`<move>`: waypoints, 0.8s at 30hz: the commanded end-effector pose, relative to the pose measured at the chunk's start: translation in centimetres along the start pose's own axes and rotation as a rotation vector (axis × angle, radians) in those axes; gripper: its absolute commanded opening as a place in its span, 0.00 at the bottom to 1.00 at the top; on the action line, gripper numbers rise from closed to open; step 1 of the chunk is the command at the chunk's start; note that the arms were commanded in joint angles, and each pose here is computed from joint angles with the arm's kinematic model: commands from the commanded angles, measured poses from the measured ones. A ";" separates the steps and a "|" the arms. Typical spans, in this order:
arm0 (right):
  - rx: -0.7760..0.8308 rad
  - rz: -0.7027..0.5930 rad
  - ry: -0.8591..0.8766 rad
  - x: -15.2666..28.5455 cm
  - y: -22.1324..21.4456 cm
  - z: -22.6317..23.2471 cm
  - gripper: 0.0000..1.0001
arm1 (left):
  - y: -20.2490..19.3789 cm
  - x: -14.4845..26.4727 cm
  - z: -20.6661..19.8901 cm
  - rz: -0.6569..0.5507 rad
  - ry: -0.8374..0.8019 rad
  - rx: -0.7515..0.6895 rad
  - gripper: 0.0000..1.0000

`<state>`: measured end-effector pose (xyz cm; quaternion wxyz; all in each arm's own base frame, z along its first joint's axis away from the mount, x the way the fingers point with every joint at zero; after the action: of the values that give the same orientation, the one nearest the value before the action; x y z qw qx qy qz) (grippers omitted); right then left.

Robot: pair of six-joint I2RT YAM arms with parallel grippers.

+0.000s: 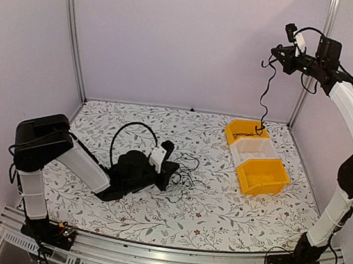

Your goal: Untangle the cables

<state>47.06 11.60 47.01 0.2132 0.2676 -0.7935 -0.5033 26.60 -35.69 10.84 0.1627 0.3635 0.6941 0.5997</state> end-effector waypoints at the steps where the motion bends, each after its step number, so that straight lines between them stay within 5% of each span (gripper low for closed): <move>1: -0.024 0.015 -0.014 -1.7 -2.2 -1.0 0.00 | 0.3 -0.3 -1.2 -0.013 -0.040 0.012 0.00; 16: -0.204 0.256 0.082 -3.9 -16.8 1.7 0.00 | 0.0 -0.3 -1.3 0.000 -0.037 0.013 0.00; 24: -0.175 0.195 0.081 -2.9 -13.2 1.1 0.00 | 0.1 -0.6 -1.5 0.000 -0.044 0.014 0.00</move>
<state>52.50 9.28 29.44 0.3495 0.1475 -0.7504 -0.5412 26.32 -36.28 11.04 0.1685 0.3716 0.6955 0.5914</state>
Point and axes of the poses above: each gripper's point midway between its finger pads, its own x axis back along the fingers, its own z axis along the line the jaws close on, y = z × x, the point moved 4 cm from there along x, back along the fingers, and after that the axes turned 8 degrees about x, right-handed, at the moved point
